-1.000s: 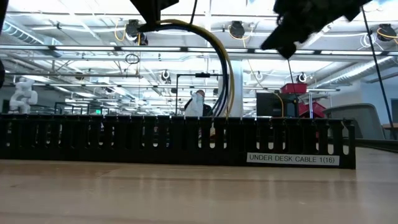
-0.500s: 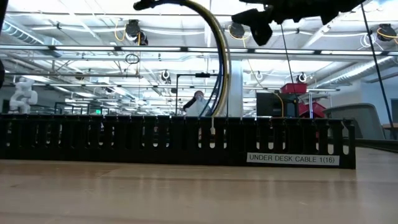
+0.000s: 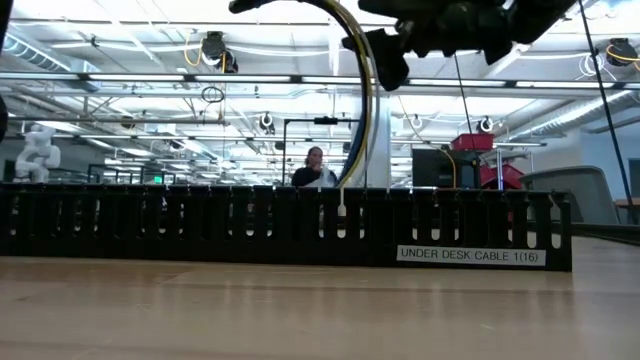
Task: Ziptie cables
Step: Put the cable wires into the black cable duct
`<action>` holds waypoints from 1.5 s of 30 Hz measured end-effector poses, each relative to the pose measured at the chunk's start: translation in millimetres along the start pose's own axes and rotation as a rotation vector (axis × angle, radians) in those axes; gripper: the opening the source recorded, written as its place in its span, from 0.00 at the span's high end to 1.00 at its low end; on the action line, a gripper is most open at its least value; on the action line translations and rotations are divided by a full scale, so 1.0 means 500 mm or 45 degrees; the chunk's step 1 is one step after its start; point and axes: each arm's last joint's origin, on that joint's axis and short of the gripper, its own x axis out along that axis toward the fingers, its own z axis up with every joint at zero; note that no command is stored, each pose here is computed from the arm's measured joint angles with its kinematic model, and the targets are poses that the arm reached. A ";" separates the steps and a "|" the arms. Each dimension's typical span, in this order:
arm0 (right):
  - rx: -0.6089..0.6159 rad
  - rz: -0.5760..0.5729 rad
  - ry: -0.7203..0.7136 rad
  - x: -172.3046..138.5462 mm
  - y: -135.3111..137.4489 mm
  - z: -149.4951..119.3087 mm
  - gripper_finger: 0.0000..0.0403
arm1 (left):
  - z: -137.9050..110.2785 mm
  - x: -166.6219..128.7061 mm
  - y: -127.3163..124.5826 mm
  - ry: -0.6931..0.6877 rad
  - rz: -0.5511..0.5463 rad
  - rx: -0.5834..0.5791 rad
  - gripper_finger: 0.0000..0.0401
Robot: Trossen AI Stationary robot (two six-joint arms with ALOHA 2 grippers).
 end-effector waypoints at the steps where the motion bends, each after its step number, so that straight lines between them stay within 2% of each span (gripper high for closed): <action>1: 0.000 0.007 -0.014 0.004 -0.002 0.000 0.36 | 0.000 0.000 0.000 0.000 0.001 0.000 0.96; 4: 0.005 0.010 -0.032 0.013 -0.007 0.000 0.36 | 0.000 0.000 0.001 0.002 0.010 0.003 0.96; 11: -0.059 0.025 -0.006 0.048 -0.014 0.004 0.36 | 0.009 -0.007 0.012 -0.035 0.133 0.009 0.96; 20: -0.035 0.326 -0.019 0.038 0.015 0.047 0.39 | -0.004 -0.019 0.016 0.023 0.201 -0.025 0.96; 26: 0.045 0.458 0.018 0.029 0.026 0.053 0.46 | -0.029 -0.059 0.016 -0.049 0.262 -0.231 0.97; 33: 0.128 0.469 0.039 0.029 0.027 0.052 0.51 | -0.053 -0.092 0.012 -0.088 0.327 -0.389 0.97; 38: 0.200 0.523 0.069 0.032 0.038 0.050 0.52 | -0.056 -0.092 0.015 -0.081 0.353 -0.451 0.97; 45: 0.158 0.625 0.039 0.045 0.081 0.052 0.52 | -0.051 -0.094 0.019 -0.125 0.373 -0.486 0.97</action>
